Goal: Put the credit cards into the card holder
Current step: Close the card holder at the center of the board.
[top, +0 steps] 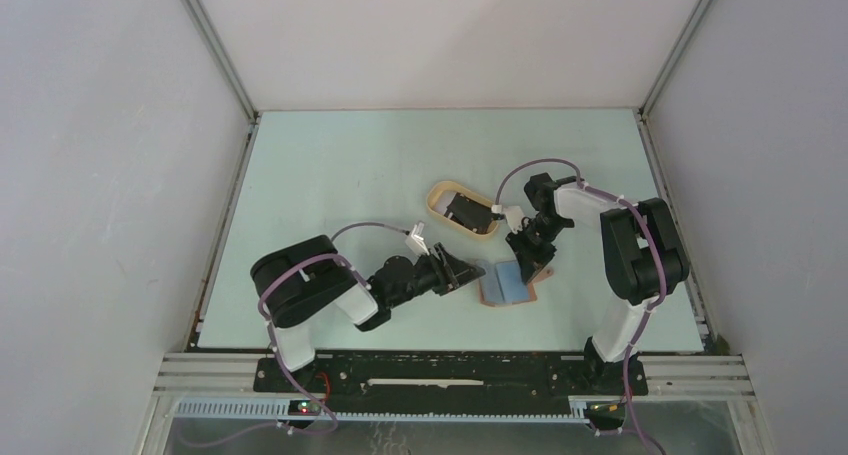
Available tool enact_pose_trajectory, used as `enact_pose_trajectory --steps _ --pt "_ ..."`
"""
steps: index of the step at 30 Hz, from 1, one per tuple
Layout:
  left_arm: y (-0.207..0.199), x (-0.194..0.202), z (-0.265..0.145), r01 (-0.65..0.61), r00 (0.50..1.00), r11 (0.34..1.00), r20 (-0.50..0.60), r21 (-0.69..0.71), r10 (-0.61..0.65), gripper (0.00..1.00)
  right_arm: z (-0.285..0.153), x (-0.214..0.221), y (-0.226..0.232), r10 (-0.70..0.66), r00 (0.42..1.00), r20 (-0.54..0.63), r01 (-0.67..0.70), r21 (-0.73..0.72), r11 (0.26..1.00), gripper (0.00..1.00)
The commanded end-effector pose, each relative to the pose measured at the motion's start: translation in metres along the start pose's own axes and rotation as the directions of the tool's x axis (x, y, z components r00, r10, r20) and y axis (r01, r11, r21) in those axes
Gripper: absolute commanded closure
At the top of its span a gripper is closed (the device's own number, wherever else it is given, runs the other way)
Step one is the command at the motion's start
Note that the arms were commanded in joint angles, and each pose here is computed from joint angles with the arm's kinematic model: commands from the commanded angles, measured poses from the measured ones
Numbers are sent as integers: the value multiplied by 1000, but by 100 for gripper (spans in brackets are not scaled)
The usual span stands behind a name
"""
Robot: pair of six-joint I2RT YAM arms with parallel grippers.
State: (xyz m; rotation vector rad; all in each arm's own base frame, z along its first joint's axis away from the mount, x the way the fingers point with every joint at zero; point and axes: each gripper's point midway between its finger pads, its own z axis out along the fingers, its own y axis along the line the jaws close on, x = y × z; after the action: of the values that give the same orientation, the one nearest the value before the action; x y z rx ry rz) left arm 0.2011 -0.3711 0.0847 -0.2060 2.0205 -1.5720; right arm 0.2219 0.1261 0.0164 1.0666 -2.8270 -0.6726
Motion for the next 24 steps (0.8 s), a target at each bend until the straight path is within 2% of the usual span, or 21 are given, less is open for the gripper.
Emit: enact_pose_trajectory --steps 1,13,24 --pt "-35 8 4 2 999 991 -45 135 4 44 5 -9 2 -12 1000 16 13 -11 1000 79" --pt "-36 16 35 -48 992 994 -111 98 59 43 -4 -15 6 -2 998 61 5 -47 999 77" --pt "-23 21 67 -106 982 994 -154 26 109 43 -66 -30 5 18 952 305 -3 -49 999 65"
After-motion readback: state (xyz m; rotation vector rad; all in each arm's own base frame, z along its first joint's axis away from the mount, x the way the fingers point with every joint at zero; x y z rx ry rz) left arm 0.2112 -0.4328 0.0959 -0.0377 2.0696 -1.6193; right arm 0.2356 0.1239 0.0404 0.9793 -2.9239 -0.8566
